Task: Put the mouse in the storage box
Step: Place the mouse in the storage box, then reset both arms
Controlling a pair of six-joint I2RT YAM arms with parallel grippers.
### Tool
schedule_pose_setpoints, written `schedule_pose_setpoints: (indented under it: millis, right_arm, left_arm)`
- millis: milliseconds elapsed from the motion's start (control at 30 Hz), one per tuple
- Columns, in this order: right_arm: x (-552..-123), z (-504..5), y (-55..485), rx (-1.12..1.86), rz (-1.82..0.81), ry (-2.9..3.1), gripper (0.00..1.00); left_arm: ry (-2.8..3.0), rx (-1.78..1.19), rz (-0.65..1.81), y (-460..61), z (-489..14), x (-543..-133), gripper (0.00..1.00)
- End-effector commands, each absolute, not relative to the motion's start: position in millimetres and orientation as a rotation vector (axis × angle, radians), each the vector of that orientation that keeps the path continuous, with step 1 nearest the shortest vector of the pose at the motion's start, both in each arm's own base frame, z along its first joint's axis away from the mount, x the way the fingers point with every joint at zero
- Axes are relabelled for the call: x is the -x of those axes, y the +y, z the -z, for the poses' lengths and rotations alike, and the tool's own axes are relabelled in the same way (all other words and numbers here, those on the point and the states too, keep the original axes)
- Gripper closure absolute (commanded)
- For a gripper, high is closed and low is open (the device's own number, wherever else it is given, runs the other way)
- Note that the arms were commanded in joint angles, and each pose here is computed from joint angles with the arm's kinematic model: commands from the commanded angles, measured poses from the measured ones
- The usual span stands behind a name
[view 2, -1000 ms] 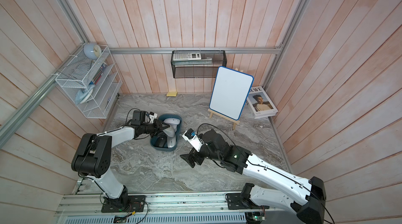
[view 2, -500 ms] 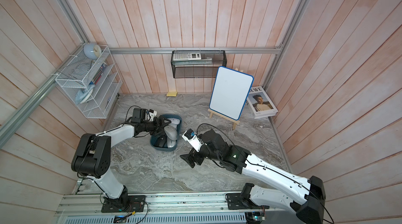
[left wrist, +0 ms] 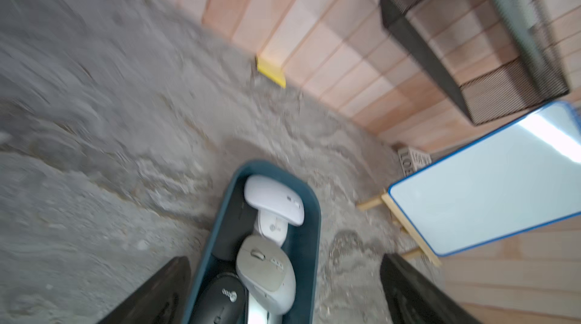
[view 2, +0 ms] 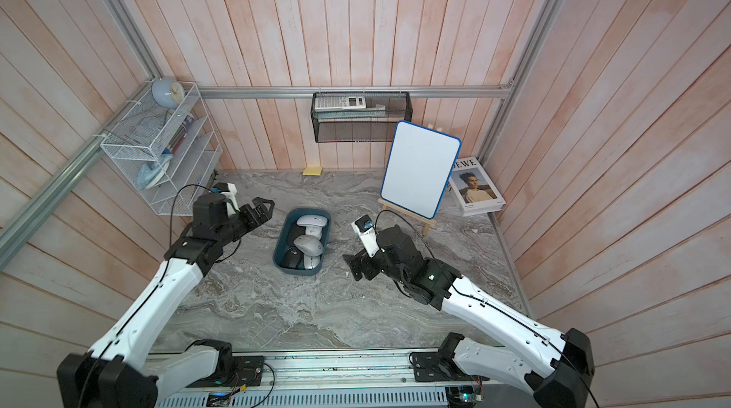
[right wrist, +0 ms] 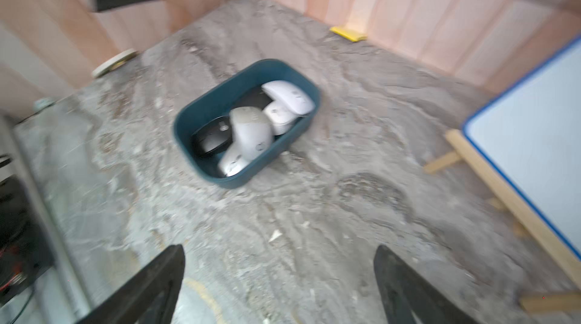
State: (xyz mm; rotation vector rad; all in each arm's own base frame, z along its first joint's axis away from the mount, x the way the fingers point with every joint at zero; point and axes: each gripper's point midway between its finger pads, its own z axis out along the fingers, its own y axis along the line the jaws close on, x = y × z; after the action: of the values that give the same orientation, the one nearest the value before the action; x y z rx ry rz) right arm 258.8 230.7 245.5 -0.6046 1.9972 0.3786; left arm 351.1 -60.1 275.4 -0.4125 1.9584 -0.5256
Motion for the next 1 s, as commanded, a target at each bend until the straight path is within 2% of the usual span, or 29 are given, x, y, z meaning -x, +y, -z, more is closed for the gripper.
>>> schedule_pose_setpoints:
  millis: [0, 167, 333, 567, 700, 833, 900, 967]
  right_arm:
    - [-303.9, -260.9, 142.3, 0.18, -0.007, 1.941, 0.02]
    - [-319.5, -223.4, 37.2, -0.174, 0.286, 2.011, 0.02]
    - [-318.2, -181.5, 3.5, -0.176, 0.461, 1.969, 0.02]
    - [-327.1, -126.0, -20.3, -0.248, 0.374, 1.913, 0.05]
    - [-346.7, -127.2, -28.7, -0.267, 0.385, 1.919, 0.06]
    - [-364.1, -123.0, -25.9, -0.186, 0.266, 1.87, 0.07]
    - [-365.0, -99.1, -39.9, -0.255, 0.173, 1.844, 0.1]
    - [-366.6, -105.1, -40.1, -0.251, 0.02, 1.694, 0.16]
  left_arm:
    - [1.813, 0.483, 0.154, -1.1, -268.0, -337.0, 0.0]
    - [1.713, 0.426, -0.038, 21.3, -239.6, -322.4, 0.0]
    - [1.664, 0.383, -0.216, 39.0, -203.8, -315.6, 0.0]
    - [1.659, 0.299, -0.281, 37.2, -155.6, -336.4, 0.0]
    - [1.638, 0.242, -0.23, 34.0, -148.6, -351.6, 0.0]
    - [1.609, 0.231, -0.176, 35.3, -128.2, -367.5, 0.0]
    - [1.7, 0.193, -0.149, 28.3, -119.9, -369.3, 0.0]
    - [1.71, 0.112, -0.114, 16.2, -120.3, -378.8, 0.0]
